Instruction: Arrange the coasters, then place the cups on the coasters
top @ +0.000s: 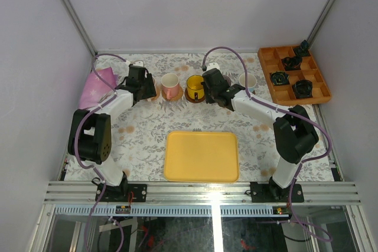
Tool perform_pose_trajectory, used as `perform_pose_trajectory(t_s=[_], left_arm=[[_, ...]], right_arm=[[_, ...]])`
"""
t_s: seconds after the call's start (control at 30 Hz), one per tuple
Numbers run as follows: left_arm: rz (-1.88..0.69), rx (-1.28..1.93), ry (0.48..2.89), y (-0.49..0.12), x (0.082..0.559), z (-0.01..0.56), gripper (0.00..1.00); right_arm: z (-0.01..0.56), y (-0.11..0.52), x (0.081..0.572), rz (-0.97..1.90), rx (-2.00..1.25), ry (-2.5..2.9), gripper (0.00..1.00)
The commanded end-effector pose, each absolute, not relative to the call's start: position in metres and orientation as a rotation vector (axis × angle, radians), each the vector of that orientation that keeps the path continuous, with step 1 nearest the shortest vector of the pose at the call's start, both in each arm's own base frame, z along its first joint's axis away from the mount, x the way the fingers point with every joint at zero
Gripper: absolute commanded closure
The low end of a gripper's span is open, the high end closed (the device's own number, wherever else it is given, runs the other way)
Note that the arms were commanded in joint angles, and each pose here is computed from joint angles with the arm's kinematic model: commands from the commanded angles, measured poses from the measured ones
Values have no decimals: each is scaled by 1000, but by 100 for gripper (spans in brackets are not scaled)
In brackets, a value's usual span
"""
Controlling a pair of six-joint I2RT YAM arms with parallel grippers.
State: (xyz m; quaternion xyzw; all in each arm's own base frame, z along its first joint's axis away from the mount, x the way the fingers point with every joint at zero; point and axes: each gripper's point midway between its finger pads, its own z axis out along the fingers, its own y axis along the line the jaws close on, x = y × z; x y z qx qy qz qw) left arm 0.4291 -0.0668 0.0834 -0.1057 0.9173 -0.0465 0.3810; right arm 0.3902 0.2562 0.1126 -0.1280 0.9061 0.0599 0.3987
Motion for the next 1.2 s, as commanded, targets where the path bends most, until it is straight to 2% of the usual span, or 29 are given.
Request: perform_pose_trajectory(t_s=[0.0, 1.17], left_arm=[[-113, -279, 2268, -61, 438, 110, 42], [-13, -334, 2390, -46, 400, 84, 42]], right_arm=[[127, 258, 395, 179, -298, 2262, 100], [124, 261, 393, 197, -299, 2278, 100]])
